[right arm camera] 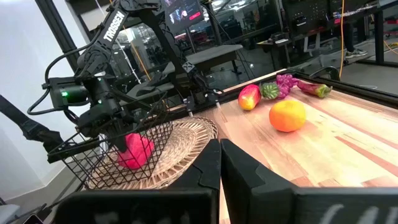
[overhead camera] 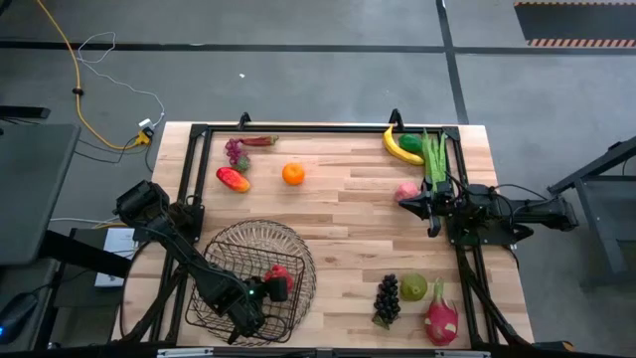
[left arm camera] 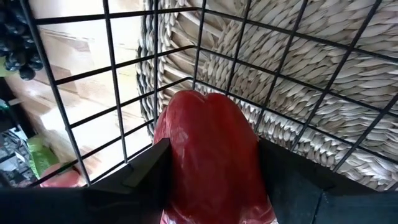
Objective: Build produce basket
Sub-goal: Put the red bell pepper into the black wire basket
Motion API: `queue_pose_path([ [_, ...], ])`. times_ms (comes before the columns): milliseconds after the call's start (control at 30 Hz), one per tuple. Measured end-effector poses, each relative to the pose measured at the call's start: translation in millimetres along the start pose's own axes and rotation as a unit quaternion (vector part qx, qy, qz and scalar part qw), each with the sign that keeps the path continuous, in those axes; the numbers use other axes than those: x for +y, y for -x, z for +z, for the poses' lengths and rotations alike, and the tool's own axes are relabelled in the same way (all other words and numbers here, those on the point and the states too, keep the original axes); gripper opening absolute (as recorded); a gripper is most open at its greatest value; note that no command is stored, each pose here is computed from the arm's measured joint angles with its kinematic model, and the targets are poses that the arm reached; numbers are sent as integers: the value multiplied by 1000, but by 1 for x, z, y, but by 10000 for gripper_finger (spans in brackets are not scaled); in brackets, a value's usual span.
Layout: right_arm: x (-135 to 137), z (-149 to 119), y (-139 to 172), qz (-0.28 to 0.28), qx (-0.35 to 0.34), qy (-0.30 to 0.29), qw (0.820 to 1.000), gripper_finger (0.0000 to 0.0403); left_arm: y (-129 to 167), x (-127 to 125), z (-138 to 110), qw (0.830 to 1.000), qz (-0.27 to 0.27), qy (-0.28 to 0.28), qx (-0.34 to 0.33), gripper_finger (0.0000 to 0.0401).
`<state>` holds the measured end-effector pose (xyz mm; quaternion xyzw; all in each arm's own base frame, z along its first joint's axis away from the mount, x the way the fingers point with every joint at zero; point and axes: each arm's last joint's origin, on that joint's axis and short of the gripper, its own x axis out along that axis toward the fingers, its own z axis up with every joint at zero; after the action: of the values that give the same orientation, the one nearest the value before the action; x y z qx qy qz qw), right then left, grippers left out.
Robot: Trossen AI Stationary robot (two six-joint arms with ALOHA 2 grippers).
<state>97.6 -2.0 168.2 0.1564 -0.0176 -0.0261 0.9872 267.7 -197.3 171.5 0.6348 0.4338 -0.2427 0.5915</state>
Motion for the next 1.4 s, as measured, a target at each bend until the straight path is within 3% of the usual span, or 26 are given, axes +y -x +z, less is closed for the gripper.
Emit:
queue_pose_path([
  [633,0,0,0,0,0,0,1000,0,4,2,-3,1000,-19,24,8,217],
  [867,0,0,0,0,0,0,1000,0,7,8,-2,998,13,58,25,225],
  [1133,0,0,0,0,0,0,1000,0,7,7,-2,998,2,57,21,226],
  [1400,0,0,0,0,0,0,1000,0,6,5,-4,997,-17,68,14,269],
])
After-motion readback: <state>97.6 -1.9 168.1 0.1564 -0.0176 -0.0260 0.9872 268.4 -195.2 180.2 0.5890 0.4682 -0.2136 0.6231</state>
